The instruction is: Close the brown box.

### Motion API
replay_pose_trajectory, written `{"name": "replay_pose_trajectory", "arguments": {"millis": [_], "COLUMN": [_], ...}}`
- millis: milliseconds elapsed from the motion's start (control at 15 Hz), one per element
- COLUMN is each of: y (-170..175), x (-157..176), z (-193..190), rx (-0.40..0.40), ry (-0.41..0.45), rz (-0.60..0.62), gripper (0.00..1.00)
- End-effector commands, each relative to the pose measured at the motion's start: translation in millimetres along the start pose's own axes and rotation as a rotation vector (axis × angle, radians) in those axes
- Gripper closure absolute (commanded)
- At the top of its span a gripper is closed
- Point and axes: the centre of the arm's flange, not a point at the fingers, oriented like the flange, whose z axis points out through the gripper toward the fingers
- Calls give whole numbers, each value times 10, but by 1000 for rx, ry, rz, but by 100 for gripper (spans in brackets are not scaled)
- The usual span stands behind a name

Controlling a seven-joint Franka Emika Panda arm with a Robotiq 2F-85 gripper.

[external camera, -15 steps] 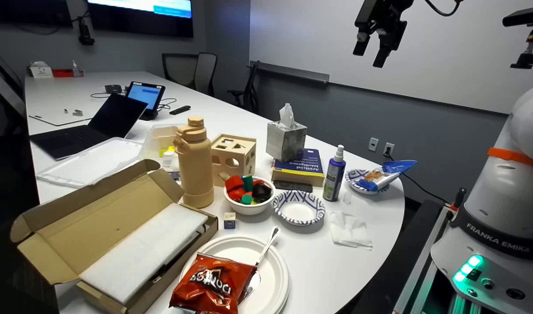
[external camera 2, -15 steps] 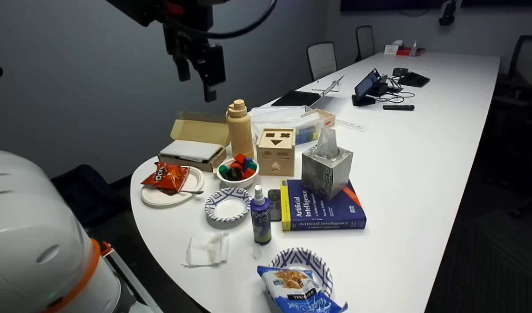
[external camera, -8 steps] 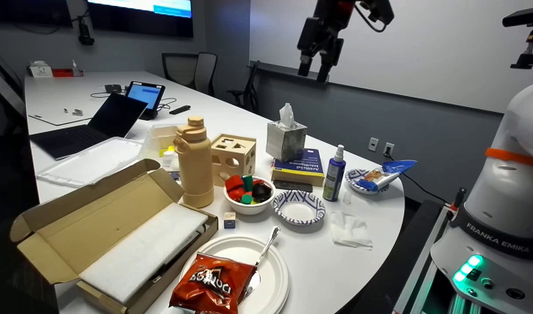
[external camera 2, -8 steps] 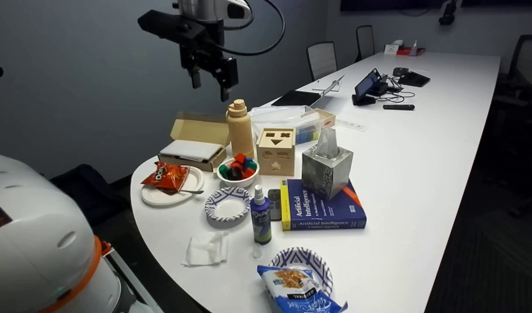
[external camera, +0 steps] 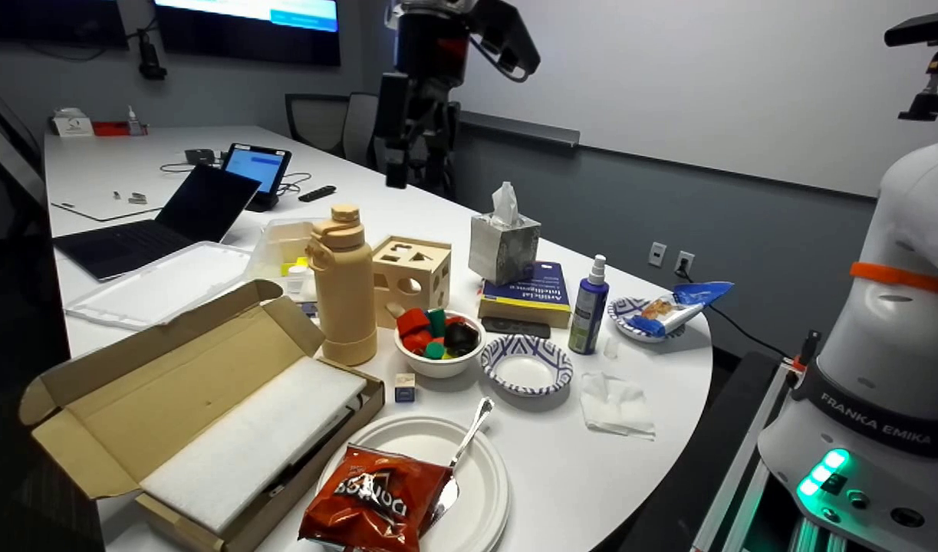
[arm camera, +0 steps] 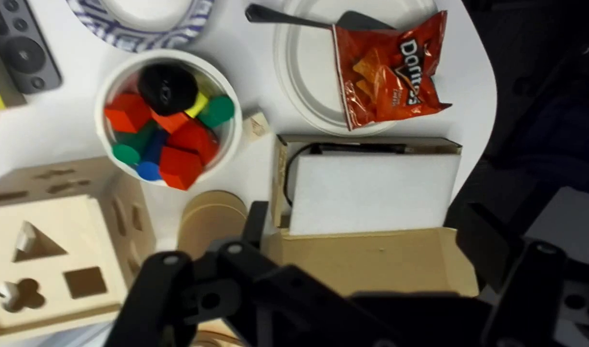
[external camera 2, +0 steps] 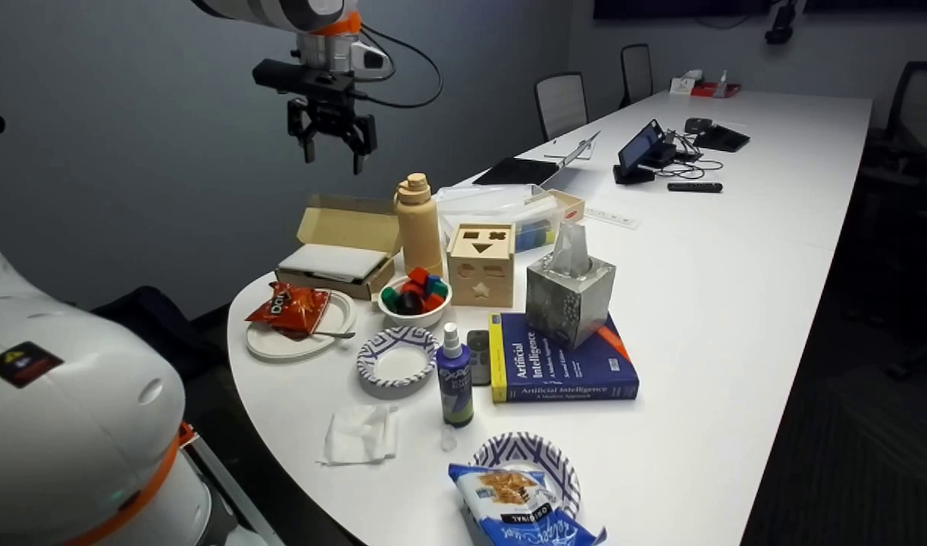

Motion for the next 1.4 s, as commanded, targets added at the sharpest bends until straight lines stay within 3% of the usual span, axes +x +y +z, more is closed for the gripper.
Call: {"name": "replay_pose_trajectory", "arguments": {"millis": [0,267,533,733,800,867,933,1000,1067,1333], "y": [-418,-763,-905,-970,-837,-848,-848,-817,-812,-770], "x": [844,1538,2105,2437,1820,1895,1933,1936,1941,2018], "z": [174,505,994,1369,1298,1403,1414,1448,1441,1425], "rx": [30,11,-12,15,7,15,19,15,11,6], "ry": [48,167,151,150,137,135,143,142,144,149], "rz": [-93,-163,-234,-259,-233,-237,-232,-230,-227,-222], "gripper": [0,0,0,0,0,0,10,3,6,1]}}
